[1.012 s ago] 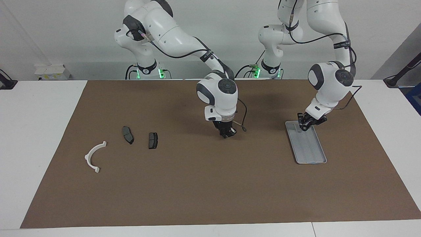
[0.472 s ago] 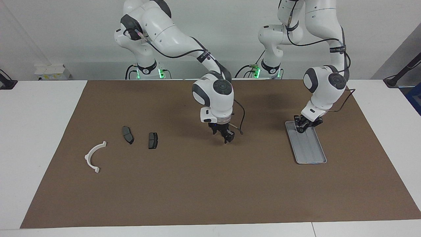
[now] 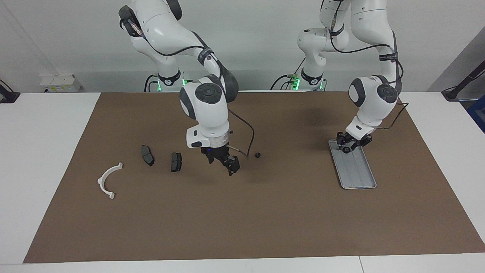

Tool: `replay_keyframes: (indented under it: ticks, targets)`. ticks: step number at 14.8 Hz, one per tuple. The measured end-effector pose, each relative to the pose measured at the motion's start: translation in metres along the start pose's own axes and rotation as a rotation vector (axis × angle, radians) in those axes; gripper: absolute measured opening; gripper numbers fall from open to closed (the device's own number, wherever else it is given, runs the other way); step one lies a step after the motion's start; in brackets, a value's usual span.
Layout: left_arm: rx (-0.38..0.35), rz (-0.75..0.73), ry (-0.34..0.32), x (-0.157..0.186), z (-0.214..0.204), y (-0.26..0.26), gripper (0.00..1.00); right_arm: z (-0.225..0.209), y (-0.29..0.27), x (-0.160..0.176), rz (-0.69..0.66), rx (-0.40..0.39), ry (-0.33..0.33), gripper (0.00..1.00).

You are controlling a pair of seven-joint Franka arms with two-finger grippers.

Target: Pick bearing gear from pile to tray

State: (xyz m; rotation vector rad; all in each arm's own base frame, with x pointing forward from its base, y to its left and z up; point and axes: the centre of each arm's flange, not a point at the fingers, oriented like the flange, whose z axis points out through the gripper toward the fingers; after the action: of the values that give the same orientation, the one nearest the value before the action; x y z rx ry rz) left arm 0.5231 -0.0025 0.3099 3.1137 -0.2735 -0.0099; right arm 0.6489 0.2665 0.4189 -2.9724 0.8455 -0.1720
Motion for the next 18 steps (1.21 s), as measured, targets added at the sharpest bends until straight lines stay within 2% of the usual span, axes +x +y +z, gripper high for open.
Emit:
replay_keyframes:
  ticks: [2,3,6,9,12,15,18]
  targets:
    - [-0.003,-0.092,-0.005,0.021,-0.026,0.041,0.93,-0.017,0.032,0.031,-0.165,-0.030,-0.002,1.00]
    - [-0.003,-0.147,0.004,0.034,-0.044,0.085,1.00,-0.025,0.052,0.051,-0.240,-0.041,-0.002,1.00]
    - [0.003,-0.233,0.015,0.033,-0.070,0.237,1.00,-0.042,0.116,0.106,-0.401,-0.066,-0.007,1.00]
    - [0.008,-0.274,0.009,0.001,-0.063,0.337,1.00,-0.058,0.150,0.129,-0.438,-0.075,-0.003,1.00]
    - [0.019,-0.292,0.003,-0.015,-0.044,0.377,1.00,-0.067,0.153,0.128,-0.439,-0.077,0.000,1.00]
    - [0.024,-0.304,0.013,-0.004,-0.016,0.377,1.00,-0.068,0.151,0.126,-0.446,-0.076,0.000,1.00]
    - [0.028,-0.307,0.025,0.012,0.003,0.382,1.00,-0.072,0.155,0.128,-0.518,-0.077,0.004,1.00]
